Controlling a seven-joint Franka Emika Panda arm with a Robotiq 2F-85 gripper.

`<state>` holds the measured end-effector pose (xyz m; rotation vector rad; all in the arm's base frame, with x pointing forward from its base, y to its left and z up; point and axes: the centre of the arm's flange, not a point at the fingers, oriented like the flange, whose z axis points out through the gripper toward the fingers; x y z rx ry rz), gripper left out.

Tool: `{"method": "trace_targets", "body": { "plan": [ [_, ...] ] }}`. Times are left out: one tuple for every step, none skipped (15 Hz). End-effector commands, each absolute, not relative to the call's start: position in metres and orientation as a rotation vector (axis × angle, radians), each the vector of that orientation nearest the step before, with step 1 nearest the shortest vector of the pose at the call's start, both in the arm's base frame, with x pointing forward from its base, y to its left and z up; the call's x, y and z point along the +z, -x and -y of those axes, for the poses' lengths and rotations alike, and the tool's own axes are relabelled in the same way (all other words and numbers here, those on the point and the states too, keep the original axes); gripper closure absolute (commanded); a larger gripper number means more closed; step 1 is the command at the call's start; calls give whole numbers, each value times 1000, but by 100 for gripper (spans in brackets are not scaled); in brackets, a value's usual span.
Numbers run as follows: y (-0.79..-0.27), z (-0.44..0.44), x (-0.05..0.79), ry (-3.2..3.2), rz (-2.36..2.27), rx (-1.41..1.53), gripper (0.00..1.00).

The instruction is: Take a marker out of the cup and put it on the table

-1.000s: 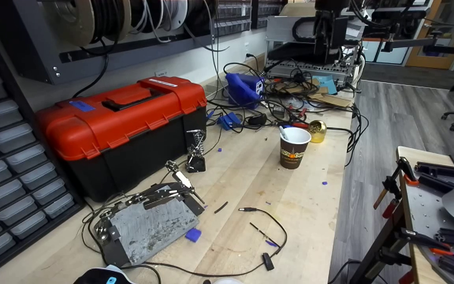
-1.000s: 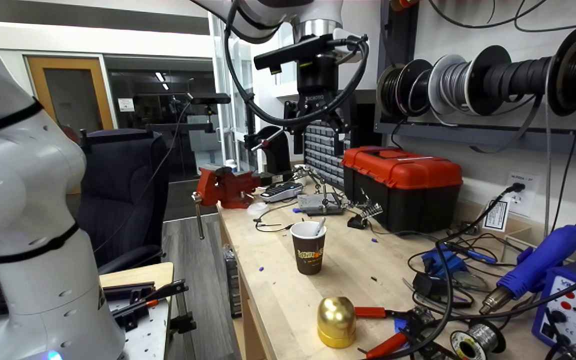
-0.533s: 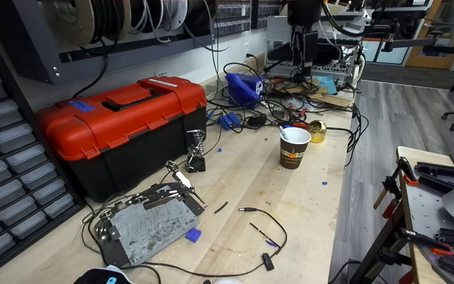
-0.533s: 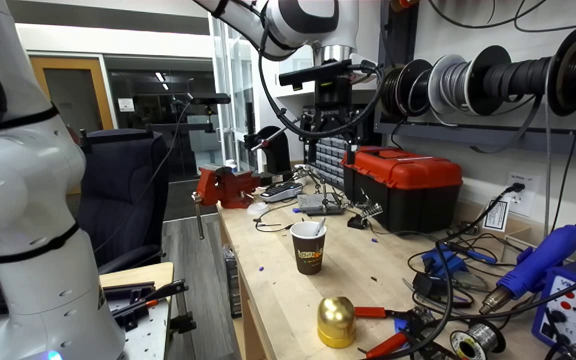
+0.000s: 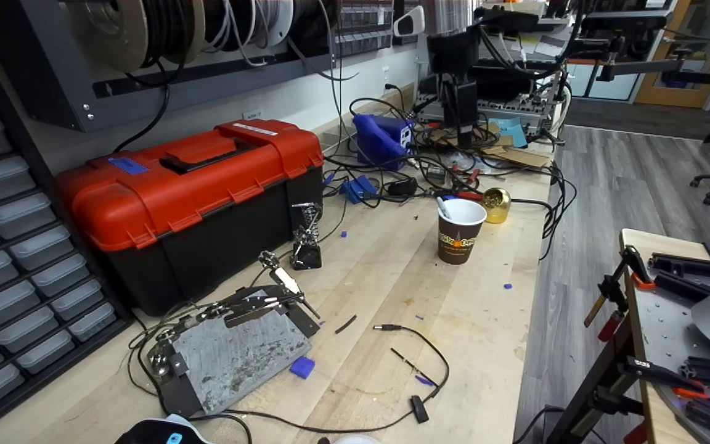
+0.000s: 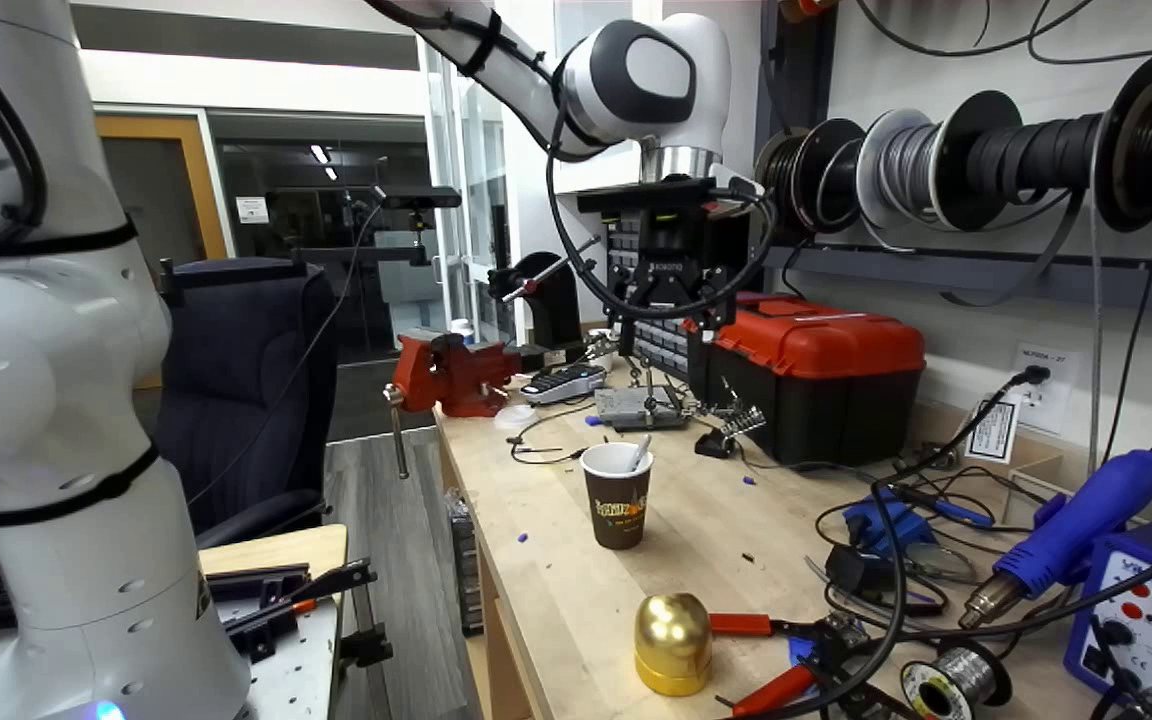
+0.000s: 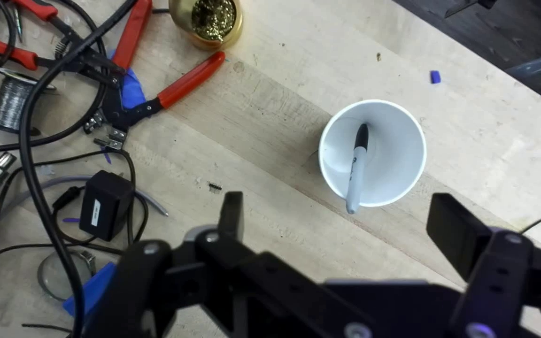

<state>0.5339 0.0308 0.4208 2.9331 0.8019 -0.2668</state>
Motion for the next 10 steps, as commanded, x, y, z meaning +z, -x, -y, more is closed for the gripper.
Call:
{"method": "trace_targets", "body": {
  "plan": [
    [-541,-35,405,-2929,-793,-347,0],
    [-542,-36,399,-2930,-798,-361,0],
    [-543,-37,393,-2929,-804,-377,0],
    [-542,-39,388,-2927,-809,-389,0],
    [-542,-40,383,-2926,-815,-400,0],
    [-541,-43,379,-2923,-823,-408,0],
    [-541,-46,375,-2920,-831,-418,0],
    [-541,-49,371,-2918,-838,-426,0],
    [-541,-51,367,-2917,-847,-432,0],
    [-542,-53,363,-2917,-853,-441,0]
  ]
}}
